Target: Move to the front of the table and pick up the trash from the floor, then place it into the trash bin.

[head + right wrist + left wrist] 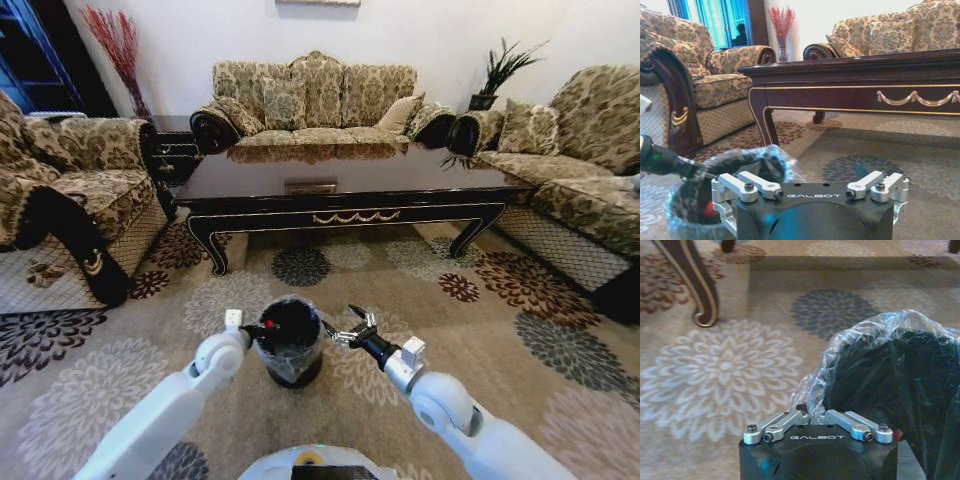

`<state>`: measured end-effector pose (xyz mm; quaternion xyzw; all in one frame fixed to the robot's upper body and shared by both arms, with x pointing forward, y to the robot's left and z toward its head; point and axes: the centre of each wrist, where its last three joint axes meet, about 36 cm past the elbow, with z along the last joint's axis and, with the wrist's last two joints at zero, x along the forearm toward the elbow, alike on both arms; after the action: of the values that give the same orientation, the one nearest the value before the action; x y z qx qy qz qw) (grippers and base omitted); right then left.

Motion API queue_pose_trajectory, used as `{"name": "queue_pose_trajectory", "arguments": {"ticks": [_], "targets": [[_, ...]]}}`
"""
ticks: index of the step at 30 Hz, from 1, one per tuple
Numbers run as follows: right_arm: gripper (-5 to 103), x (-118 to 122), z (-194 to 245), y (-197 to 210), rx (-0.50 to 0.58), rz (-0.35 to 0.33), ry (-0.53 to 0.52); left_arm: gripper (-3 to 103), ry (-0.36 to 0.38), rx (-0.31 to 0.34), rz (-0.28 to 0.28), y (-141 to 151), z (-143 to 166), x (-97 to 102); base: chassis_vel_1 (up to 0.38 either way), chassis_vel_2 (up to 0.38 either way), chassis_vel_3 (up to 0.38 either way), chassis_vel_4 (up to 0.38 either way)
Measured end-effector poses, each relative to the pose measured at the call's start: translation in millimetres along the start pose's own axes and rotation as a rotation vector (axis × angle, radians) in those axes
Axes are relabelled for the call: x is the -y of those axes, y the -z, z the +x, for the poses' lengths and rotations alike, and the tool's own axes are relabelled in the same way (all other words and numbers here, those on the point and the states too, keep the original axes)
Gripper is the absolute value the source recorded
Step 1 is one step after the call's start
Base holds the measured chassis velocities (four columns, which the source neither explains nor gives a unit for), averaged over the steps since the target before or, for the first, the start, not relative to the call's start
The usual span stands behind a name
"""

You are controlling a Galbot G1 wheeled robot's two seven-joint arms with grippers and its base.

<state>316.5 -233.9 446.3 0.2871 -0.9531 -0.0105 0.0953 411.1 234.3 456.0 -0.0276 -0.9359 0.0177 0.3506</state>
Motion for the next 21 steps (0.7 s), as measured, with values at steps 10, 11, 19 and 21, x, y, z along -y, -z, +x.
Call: {"name": "queue_pose_trajectory", "arguments": {"ticks": [10, 11, 19, 21], "targets": [[100, -2.6, 5.8, -4.9, -0.004, 0.002, -0.009, 3, 0.063, -0.016, 0.007, -12.5, 2.4, -17.5, 0.0, 0.0, 0.0, 0.0], [100, -2.8, 6.2, -5.2, -0.004, 0.002, -0.01, 3, 0.068, -0.018, 0.007, -14.2, 1.1, -17.5, 0.0, 0.0, 0.0, 0.0], [100, -3.9, 11.1, -7.9, -0.009, -0.003, -0.018, 3, 0.103, -0.026, 0.007, -26.5, -9.0, -19.3, 0.0, 0.0, 0.0, 0.0], [100, -4.0, 11.4, -7.7, -0.008, -0.003, -0.018, 2, 0.103, -0.029, 0.01, -28.2, -8.9, -19.0, 0.0, 0.0, 0.0, 0.0]]}}
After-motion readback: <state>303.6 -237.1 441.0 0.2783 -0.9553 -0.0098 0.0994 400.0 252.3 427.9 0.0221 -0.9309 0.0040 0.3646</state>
